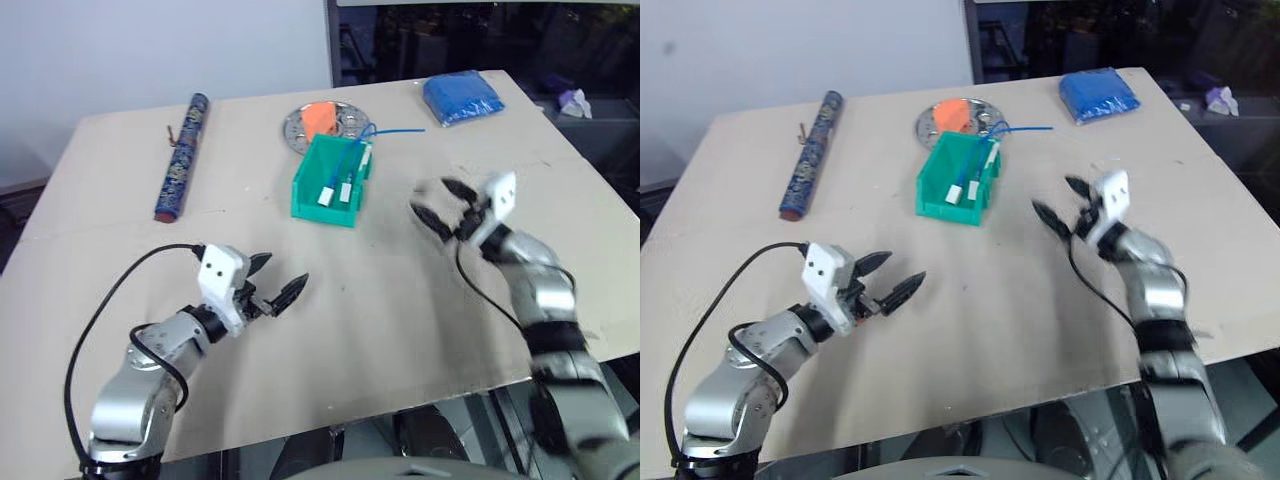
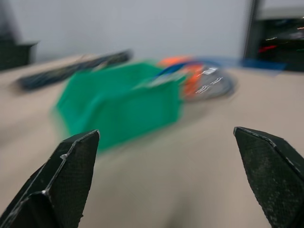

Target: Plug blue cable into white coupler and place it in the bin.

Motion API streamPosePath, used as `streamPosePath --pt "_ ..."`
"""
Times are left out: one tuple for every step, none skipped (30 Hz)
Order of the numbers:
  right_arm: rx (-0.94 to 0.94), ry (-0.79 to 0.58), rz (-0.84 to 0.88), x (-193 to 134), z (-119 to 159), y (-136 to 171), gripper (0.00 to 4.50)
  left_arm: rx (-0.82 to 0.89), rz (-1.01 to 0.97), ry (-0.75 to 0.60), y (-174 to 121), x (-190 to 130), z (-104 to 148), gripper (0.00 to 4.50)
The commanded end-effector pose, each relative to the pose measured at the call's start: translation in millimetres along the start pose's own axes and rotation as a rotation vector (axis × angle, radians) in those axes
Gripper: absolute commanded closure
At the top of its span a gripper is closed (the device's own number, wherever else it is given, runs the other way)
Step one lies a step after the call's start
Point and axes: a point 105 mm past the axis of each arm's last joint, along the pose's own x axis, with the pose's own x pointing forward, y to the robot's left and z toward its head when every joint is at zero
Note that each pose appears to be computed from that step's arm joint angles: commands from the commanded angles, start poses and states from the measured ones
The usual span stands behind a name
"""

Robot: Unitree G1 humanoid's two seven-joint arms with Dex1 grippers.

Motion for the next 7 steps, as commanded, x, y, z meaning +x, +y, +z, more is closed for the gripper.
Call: streamPosePath --pt "-0.028 0.035 0.079 -29 -1 18 0.03 0.095 0.11 0.039 6 -6 -13 0.0" --pt "-0.02 0.066 0.085 -38 -7 20 0.03 0.106 0.108 0.034 3 -8 -14 0.0" --pt "-0.014 0.096 0.089 -47 -13 22 0.03 0.109 0.107 0.03 1 -10 -15 0.0" --pt "0.003 0.134 0.108 -59 -19 25 0.03 0.107 0.097 0.03 -2 -15 -18 0.0" --pt "0.016 0.165 0.125 -68 -23 27 0.03 0.111 0.092 0.034 -3 -19 -21 0.0" --pt "0.023 0.189 0.134 -75 -26 28 0.03 0.12 0.082 0.033 -5 -23 -22 0.0" --pt "0.015 0.217 0.143 -79 -28 29 0.03 0.113 0.064 0.026 -6 -27 -22 0.0"
